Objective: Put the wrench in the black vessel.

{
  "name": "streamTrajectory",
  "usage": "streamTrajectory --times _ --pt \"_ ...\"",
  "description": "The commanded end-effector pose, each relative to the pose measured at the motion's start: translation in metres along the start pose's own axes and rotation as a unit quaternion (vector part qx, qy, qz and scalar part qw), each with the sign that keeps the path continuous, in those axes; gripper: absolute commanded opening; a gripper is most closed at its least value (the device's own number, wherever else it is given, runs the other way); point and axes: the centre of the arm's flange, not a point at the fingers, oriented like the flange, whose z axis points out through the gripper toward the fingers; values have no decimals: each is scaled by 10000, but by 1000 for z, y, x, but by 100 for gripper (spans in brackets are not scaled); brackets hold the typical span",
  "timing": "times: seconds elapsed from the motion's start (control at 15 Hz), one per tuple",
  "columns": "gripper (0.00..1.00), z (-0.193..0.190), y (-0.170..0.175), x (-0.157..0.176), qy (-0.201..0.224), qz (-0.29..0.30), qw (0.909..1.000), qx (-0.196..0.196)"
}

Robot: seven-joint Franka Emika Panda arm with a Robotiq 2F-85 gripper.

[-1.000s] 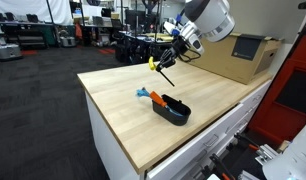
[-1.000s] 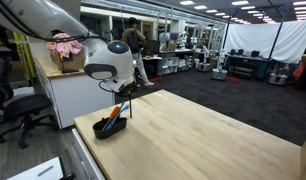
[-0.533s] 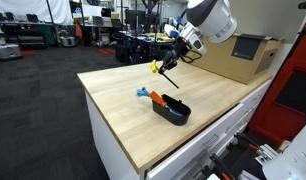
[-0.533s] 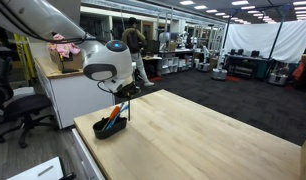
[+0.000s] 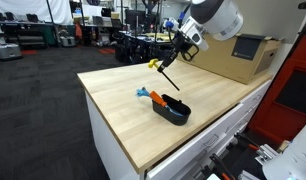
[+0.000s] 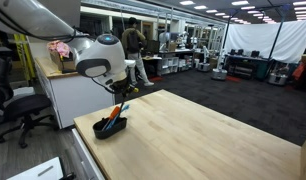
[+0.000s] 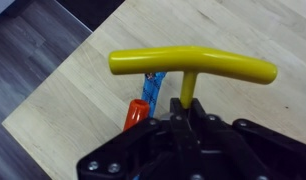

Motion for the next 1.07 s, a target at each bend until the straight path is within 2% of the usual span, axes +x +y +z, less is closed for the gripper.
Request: streamTrajectory --times 0.0,0.2,0.47,1.0 --pt "3 6 20 5 -315 671 9972 141" --pt "3 16 28 19 -467 1242 9906 333" --pt "3 28 32 43 -504 1671 9826 640" --pt "3 62 46 79 -129 1956 9772 812"
